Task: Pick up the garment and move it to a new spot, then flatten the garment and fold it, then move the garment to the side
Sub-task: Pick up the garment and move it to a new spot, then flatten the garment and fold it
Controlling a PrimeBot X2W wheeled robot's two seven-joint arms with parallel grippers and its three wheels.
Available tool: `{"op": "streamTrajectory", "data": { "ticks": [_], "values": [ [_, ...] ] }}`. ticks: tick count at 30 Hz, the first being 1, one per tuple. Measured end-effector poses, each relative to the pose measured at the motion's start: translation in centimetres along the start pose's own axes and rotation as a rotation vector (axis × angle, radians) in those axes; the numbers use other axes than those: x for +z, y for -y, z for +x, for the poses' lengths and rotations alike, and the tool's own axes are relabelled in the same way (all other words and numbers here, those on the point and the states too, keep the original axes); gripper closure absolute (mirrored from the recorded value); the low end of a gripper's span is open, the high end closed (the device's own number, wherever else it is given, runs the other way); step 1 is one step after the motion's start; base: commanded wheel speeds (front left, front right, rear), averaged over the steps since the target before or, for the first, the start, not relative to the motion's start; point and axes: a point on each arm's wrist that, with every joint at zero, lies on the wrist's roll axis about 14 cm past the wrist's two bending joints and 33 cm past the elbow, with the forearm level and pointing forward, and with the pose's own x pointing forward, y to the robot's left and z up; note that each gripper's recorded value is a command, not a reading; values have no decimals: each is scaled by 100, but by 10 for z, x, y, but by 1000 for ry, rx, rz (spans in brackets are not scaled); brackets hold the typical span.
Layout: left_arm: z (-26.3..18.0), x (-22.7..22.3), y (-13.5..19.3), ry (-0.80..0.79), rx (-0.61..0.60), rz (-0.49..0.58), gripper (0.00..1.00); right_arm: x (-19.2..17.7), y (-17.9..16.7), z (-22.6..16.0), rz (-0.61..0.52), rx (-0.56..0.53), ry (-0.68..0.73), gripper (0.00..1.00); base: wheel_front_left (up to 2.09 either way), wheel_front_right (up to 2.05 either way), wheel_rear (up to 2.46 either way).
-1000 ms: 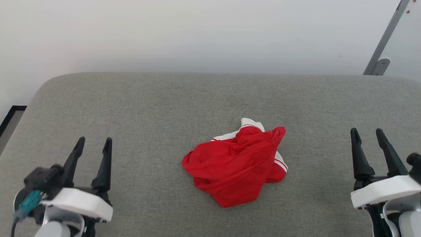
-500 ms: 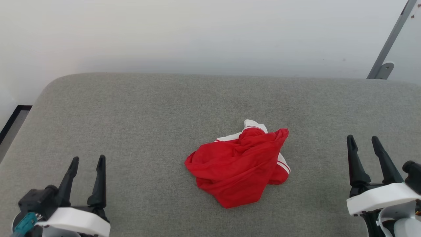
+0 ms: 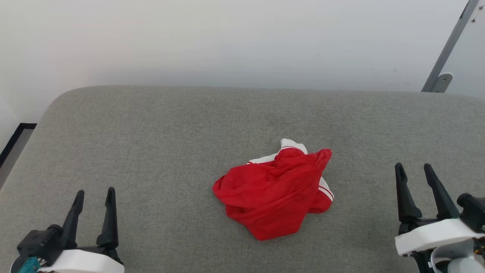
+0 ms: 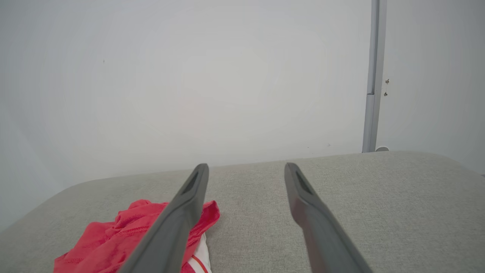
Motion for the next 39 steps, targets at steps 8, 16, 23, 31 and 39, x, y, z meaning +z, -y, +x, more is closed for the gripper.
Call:
{"op": "streamTrajectory", "data": {
  "ticks": [8,16,23,31,39],
  "values": [
    [-2,-2,-2,0,5,-1,0,-6,-1,-3,4,-4,-7,0,0,0,0],
    [-4,-4,-2,-1,10,-6,0,-15,-4,-2,7,4,-43,0,0,0,0],
    [-5,-6,-5,-1,27,-10,0,-39,-22,5,-4,68,-163,0,0,0,0],
    [5,-10,-4,-6,38,-18,0,-82,-72,30,-62,266,-396,0,0,0,0],
    [11,-19,-9,-32,67,-22,0,-134,-103,37,-163,415,-668,0,0,0,0]
  ]
}}
